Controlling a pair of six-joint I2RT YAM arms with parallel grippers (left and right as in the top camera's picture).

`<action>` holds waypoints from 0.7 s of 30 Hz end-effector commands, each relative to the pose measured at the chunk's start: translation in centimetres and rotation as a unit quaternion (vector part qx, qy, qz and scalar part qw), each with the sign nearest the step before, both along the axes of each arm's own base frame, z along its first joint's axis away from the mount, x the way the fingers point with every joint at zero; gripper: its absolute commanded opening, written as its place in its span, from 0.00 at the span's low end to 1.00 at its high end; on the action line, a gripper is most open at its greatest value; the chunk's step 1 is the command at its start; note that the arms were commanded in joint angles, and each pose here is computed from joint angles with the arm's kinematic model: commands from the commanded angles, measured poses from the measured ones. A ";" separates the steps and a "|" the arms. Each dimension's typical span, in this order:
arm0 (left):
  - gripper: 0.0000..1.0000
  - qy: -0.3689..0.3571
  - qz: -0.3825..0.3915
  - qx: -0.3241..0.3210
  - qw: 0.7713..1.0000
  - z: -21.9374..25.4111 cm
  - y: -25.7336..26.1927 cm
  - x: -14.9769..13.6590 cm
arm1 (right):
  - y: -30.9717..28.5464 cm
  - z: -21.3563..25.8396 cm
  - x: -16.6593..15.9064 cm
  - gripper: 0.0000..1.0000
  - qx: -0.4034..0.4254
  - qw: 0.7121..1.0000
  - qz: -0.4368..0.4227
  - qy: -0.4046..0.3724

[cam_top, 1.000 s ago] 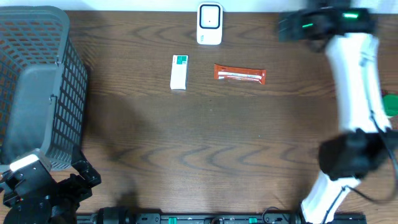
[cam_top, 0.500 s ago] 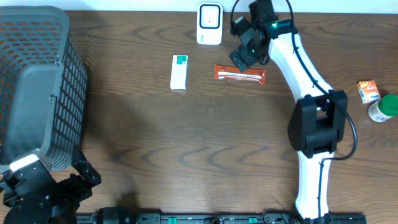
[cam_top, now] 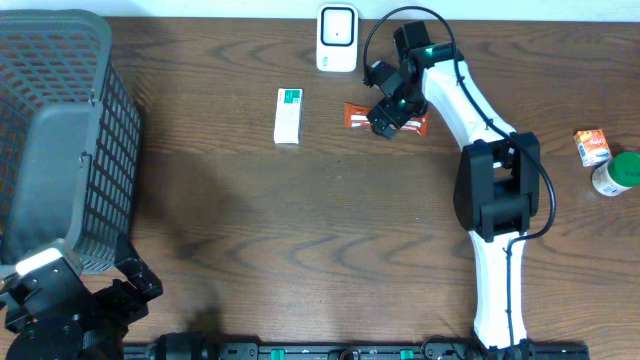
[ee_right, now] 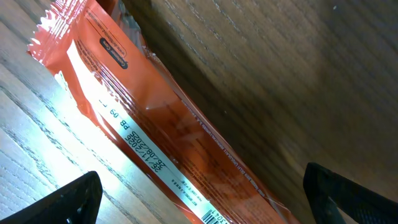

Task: Scan the item barcode
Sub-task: 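Move the right gripper left over the orange snack bar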

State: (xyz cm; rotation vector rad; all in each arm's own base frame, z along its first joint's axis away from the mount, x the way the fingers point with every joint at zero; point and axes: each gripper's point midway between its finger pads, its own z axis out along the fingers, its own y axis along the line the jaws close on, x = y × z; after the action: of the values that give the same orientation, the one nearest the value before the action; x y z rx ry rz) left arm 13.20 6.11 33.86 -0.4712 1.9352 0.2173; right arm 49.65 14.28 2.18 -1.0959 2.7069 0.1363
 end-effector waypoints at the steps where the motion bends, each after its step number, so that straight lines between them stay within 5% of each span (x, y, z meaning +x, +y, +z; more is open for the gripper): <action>1: 1.00 0.002 0.001 -0.005 1.000 -0.2 0.0 0.1 | 0.3 0.5 0.3 0.99 0.016 1.000 0.011 -0.007; 18: 1.00 0.002 0.001 -0.005 1.000 -0.2 0.0 0.1 | 2.4 -3.3 -0.6 0.99 0.007 0.999 0.042 0.018; 21: 1.00 0.002 0.001 -0.005 1.000 -0.2 0.0 0.1 | 3.1 -4.3 -1.0 0.91 0.000 0.998 0.050 0.025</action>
State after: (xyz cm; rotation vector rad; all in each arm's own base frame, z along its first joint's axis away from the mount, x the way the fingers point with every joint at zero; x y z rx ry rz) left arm 13.20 6.11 33.86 -0.4712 1.9352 0.2173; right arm 49.53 16.11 0.25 -1.1885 2.6719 0.1569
